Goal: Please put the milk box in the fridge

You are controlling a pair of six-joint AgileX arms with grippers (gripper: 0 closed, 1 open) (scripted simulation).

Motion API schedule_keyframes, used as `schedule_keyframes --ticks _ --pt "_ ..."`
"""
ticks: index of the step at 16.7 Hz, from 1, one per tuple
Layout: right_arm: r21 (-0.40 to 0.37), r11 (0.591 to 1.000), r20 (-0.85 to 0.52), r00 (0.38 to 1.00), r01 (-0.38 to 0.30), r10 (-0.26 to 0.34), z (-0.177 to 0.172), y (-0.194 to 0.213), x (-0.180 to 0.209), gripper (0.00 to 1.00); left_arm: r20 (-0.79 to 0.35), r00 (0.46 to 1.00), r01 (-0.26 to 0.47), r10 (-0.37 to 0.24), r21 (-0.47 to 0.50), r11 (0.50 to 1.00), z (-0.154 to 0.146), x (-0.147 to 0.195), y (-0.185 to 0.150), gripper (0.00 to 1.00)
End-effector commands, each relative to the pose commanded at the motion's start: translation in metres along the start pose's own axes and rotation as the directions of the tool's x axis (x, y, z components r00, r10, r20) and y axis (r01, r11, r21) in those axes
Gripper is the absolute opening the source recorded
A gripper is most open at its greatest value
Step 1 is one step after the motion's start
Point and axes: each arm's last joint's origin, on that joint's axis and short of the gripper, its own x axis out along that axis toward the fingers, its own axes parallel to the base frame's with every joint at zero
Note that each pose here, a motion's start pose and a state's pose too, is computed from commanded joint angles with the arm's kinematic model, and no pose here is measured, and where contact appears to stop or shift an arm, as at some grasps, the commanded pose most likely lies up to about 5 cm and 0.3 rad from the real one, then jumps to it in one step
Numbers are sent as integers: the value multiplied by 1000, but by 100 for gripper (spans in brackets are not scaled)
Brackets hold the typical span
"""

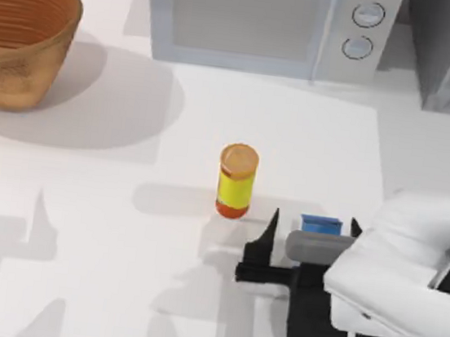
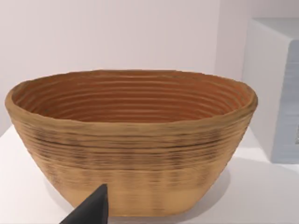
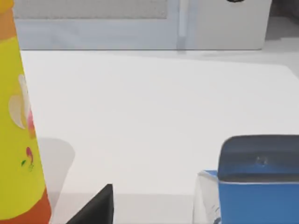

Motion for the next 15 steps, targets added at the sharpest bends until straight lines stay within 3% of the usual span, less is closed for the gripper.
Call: schedule_keyframes --ticks 11,15 --pt "0 1000 0 1000 0 0 0 0 0 2 0 1000 0 0 0 1000 0 0 0 100" --pt "0 1000 0 1000 0 0 0 0 0 0 0 1000 0 0 0 1000 0 0 0 100"
